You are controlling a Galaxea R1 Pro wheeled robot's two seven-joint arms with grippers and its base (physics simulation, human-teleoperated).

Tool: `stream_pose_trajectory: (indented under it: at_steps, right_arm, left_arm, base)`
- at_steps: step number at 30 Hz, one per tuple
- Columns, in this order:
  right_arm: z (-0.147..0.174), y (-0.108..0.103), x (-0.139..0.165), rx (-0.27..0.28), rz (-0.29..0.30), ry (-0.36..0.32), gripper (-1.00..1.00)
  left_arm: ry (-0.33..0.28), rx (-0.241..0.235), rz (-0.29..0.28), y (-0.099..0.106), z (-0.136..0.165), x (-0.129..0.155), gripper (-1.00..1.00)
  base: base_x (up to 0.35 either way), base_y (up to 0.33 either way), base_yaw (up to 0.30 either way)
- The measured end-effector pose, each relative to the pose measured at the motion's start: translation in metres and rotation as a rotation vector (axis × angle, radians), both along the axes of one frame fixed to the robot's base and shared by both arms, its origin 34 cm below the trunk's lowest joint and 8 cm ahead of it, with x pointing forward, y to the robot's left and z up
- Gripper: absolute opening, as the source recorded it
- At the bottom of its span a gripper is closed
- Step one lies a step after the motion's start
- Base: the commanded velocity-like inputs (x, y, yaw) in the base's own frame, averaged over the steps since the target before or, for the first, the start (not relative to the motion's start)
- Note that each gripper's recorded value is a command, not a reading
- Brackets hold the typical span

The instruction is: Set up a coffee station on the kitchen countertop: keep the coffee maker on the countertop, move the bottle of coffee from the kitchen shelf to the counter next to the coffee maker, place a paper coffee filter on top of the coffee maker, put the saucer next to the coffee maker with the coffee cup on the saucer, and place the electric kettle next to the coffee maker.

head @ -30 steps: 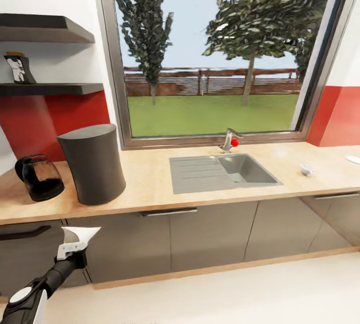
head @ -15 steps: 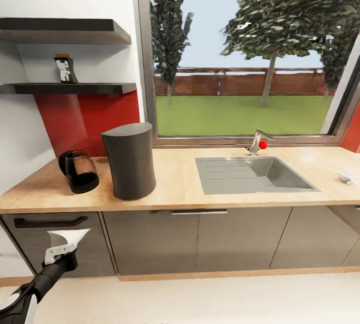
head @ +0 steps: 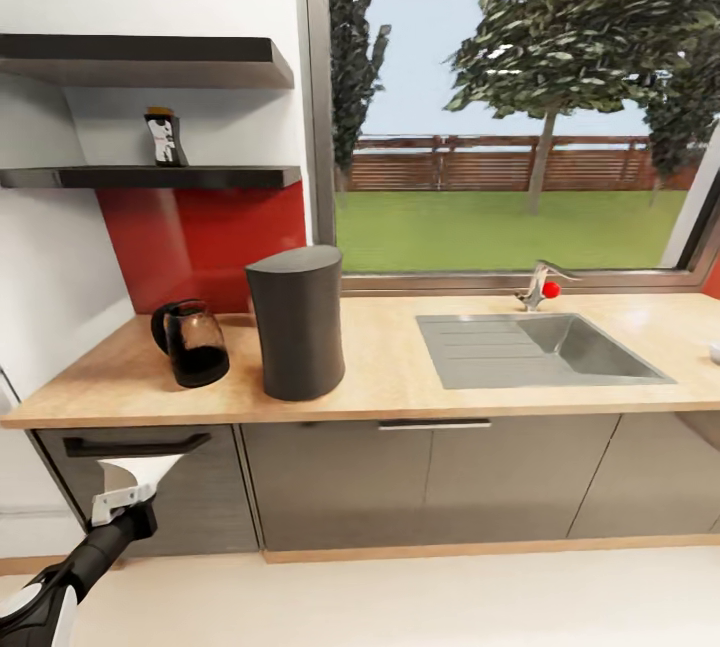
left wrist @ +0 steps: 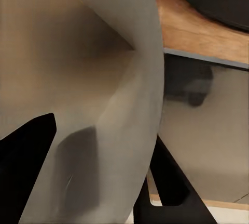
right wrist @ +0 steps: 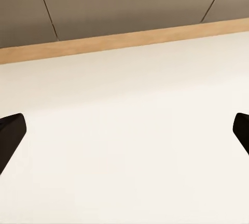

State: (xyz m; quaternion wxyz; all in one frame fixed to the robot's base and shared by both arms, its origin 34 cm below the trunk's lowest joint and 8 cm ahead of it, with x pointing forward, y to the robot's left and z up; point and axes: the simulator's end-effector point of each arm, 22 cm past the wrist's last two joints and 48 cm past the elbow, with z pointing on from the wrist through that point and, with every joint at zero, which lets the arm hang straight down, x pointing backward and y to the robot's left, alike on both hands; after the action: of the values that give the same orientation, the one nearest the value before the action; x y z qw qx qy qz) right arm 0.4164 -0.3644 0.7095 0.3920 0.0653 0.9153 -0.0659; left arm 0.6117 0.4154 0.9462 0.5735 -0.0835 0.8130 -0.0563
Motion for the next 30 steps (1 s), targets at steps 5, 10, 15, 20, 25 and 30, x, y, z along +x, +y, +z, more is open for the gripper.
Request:
stream_pose_trajectory:
  at_steps: [5, 10, 15, 20, 25, 30]
  right_arm:
    - [0.000, 0.000, 0.000, 0.000, 0.001, 0.001, 1.00]
    - [-0.001, 0.000, -0.001, 0.000, 0.000, 0.003, 1.00]
    - [-0.005, 0.001, -0.008, 0.003, -0.002, 0.020, 1.00]
    - [-0.010, 0.003, -0.013, 0.008, -0.003, 0.034, 1.00]
    - [-0.010, 0.004, -0.014, 0.008, -0.001, 0.036, 1.00]
    - [-0.010, 0.004, -0.014, 0.009, -0.001, 0.035, 1.00]
  left_arm:
    - [0.000, 0.000, -0.002, -0.001, 0.000, 0.000, -1.00]
    - [-0.005, 0.000, -0.008, -0.004, 0.002, 0.002, -1.00]
    - [-0.054, 0.032, -0.025, -0.007, 0.030, 0.011, -1.00]
    - [0.010, 0.013, -0.116, -0.041, 0.076, 0.028, -1.00]
    - [0.041, -0.008, -0.235, -0.092, 0.147, 0.083, -1.00]
    - [0.062, 0.078, -0.299, -0.099, 0.281, 0.143, -1.00]
  base:
    - [0.001, 0.307, 0.000]
    - [-0.021, 0.289, 0.000]
    - [-0.021, 0.092, 0.000]
    - [-0.002, 0.010, 0.000]
    - [0.000, 0.000, 0.000]
    - [0.000, 0.000, 0.000]
